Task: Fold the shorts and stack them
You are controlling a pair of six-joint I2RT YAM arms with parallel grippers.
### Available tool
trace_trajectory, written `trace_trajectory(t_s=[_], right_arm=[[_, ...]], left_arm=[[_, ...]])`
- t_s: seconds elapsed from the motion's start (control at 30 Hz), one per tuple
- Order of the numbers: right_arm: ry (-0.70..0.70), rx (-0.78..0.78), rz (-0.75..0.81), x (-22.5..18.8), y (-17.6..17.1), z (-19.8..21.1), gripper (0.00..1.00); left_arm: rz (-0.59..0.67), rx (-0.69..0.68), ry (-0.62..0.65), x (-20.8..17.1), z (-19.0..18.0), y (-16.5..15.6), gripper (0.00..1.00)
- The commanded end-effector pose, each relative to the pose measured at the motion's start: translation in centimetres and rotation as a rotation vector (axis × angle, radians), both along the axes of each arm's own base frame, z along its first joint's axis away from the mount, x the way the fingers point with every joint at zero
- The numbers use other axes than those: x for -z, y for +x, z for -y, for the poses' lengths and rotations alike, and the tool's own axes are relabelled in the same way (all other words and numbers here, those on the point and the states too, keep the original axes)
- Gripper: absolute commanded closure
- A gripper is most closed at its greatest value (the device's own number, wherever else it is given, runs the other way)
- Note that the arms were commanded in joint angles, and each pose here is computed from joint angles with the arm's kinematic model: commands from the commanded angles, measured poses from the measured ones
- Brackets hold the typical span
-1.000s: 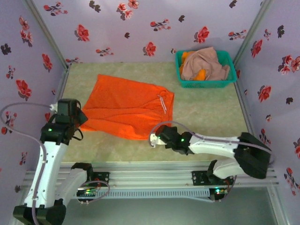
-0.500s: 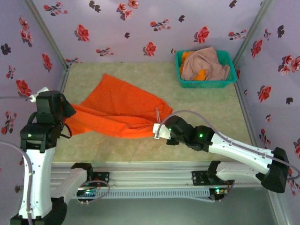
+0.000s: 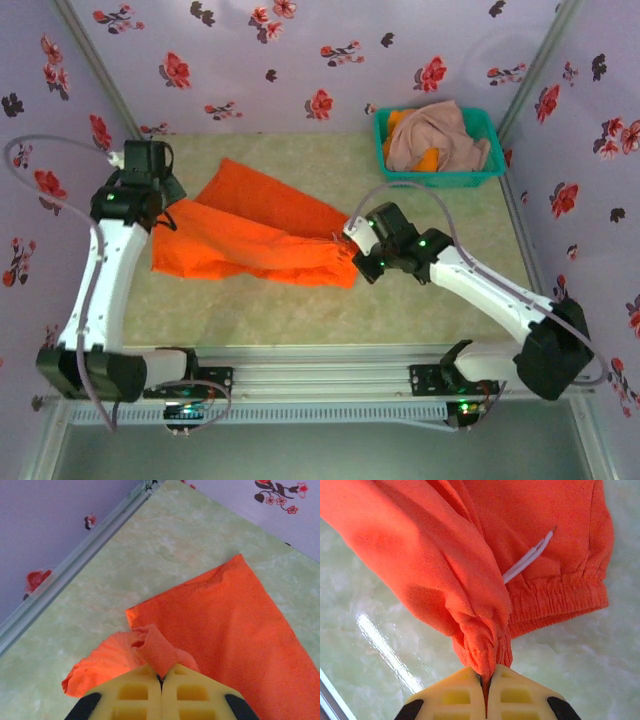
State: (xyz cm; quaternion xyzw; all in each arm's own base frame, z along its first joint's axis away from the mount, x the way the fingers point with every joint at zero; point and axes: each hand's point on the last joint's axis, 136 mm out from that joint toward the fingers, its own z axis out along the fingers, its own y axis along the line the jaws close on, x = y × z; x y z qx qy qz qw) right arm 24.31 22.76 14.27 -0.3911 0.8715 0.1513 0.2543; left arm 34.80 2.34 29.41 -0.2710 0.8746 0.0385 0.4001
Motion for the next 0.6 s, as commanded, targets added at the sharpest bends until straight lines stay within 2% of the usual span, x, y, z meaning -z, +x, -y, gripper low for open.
trace_trajectory(t_s=[0.0,0.23,0.57], right_arm=[[0.08,0.102,-0.094,-0.2,1.8,-0.1,1.0],[0.119,0.223,-0.151,1.4,5.7,0.5,1.0],[0.018,0.38,-0.258,4.6,12.0,2.5,1.0]], left_arm=[[0.109,-0.019,-0.01,-1.6,0.0,4.5,1.0],[0.061,-0.027,-0.021,1.8,0.7,11.3,1.0],[-0.036,-0.033,-0.029,8.5,1.2,18.6,1.0]])
